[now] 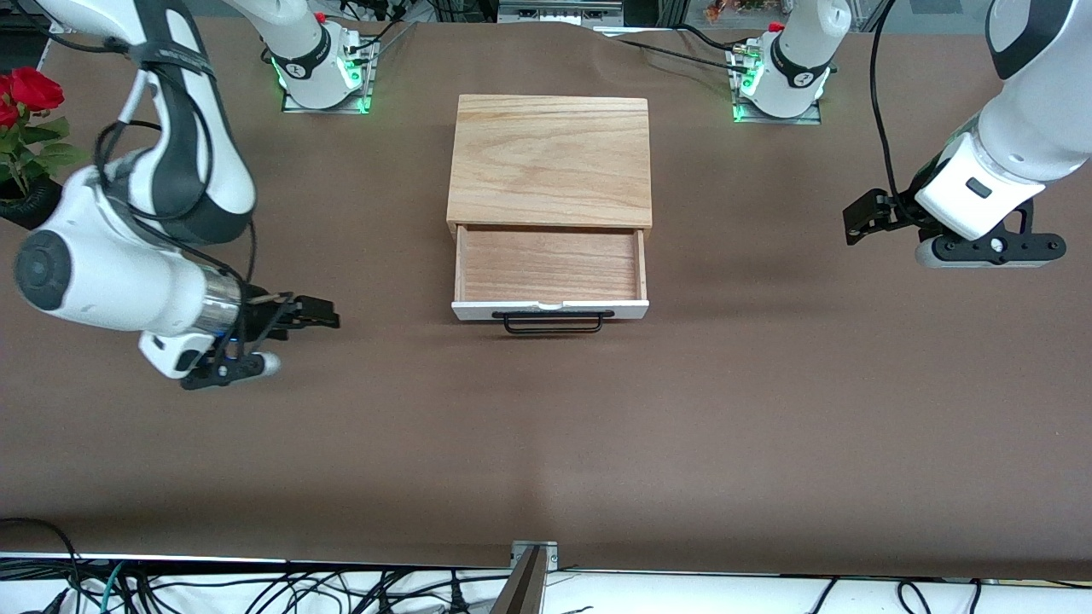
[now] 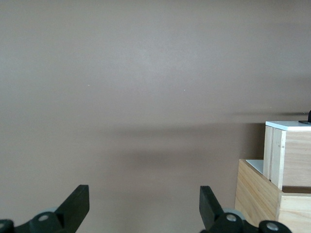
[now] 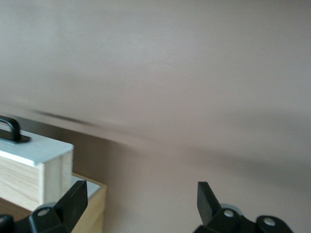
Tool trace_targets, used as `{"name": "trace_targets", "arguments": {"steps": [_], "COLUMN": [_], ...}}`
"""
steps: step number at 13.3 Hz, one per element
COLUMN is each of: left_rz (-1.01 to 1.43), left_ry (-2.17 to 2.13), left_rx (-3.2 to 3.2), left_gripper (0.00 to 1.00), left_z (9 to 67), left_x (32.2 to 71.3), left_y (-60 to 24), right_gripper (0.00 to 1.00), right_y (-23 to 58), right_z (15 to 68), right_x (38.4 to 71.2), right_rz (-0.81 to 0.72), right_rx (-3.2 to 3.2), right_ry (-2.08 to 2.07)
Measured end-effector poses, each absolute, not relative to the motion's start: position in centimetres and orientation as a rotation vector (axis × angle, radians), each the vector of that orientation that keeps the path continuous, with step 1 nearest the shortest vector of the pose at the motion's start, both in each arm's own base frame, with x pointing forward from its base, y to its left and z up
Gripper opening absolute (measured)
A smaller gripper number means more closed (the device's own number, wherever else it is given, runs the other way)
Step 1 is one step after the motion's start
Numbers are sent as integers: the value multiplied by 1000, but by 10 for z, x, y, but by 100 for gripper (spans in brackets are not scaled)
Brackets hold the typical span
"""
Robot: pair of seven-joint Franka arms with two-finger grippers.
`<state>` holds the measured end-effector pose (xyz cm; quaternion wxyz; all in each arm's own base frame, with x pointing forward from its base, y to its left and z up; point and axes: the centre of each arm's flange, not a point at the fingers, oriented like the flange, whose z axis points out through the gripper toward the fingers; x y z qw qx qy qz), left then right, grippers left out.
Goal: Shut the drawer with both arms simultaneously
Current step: 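Move the right gripper and the left gripper toward the drawer front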
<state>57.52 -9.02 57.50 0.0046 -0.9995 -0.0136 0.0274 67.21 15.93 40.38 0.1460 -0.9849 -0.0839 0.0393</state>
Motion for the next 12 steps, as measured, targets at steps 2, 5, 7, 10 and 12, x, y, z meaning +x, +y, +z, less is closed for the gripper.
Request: {"name": "trace_targets", "arguments": {"steps": [2,5,7,10,12], "left_rz": [100,90,80,121,140], "left_ry": [-21,52,73,51,54], "left_rx": [-3131,-3151,-3212,-3319,-3371], "left_gripper": [100,100,100,100,100], "left_z": [569,562,554,532,516], "left_x": [577,580,585,596,603], "left_y": [-98,-128,-146,-162,-177], "right_gripper": [100,100,100,100,100], "right_y": [181,212,235,258,269], "right_z": [396,383,370,349,338], "right_x": [673,672,670,667,666], "right_rz": [86,40,27,29,28], "right_rx": [-2812,-2805,-2806,-2788,-2769], "right_ry": [-254,-291,-322,-328,-318]}}
